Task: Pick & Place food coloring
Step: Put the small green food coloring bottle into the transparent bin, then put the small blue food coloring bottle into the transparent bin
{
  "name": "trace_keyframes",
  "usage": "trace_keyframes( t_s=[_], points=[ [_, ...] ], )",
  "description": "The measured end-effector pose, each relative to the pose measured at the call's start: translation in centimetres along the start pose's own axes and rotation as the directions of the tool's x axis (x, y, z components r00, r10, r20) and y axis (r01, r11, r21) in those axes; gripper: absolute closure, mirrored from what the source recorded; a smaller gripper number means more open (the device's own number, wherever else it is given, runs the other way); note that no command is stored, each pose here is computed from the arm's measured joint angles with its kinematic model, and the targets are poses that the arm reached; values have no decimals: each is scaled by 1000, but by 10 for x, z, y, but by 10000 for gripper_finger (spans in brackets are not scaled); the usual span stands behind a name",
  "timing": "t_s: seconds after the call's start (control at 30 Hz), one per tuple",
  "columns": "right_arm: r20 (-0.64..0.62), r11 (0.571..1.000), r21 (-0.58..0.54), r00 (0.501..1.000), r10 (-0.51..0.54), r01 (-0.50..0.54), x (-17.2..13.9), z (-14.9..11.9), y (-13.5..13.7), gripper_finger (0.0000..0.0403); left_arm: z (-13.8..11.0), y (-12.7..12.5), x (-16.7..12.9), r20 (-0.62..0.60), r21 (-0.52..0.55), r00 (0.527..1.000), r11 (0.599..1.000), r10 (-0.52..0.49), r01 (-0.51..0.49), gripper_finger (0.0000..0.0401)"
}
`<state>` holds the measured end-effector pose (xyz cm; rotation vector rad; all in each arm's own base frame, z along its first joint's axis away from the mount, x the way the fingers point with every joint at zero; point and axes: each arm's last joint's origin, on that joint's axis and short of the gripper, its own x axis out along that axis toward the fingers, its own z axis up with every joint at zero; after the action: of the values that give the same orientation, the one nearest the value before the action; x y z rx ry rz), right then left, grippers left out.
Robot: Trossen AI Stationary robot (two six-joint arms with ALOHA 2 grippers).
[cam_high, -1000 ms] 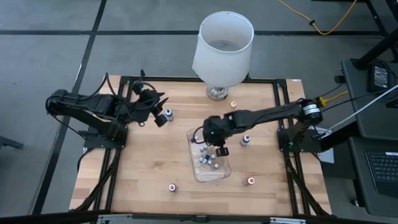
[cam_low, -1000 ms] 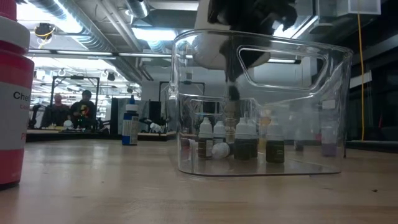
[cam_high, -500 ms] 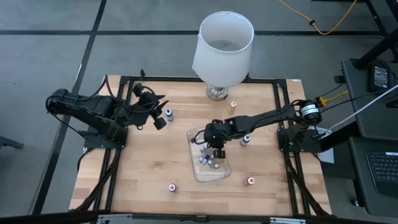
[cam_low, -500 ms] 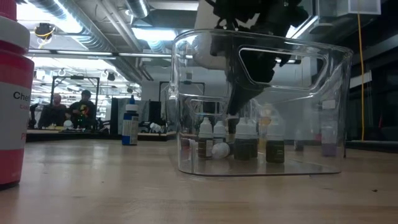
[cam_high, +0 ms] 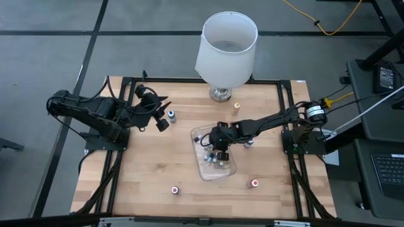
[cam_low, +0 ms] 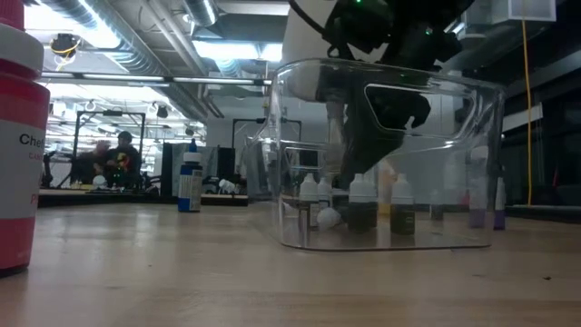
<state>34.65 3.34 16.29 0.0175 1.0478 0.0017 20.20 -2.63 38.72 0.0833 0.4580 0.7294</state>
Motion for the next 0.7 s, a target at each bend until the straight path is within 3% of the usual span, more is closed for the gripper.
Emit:
trace_keyframes(
  t_s=[0.2,0.7],
  points=[
    [3,1000,9,1000,1,-1,0,0,-2,333,0,0,0,0,-14,1000,1000,1,-1,301],
    [12,999,53,1000,11,-11,-7,1,-1,286,0,0,0,0,-43,1000,999,1,-1,301]
  ],
)
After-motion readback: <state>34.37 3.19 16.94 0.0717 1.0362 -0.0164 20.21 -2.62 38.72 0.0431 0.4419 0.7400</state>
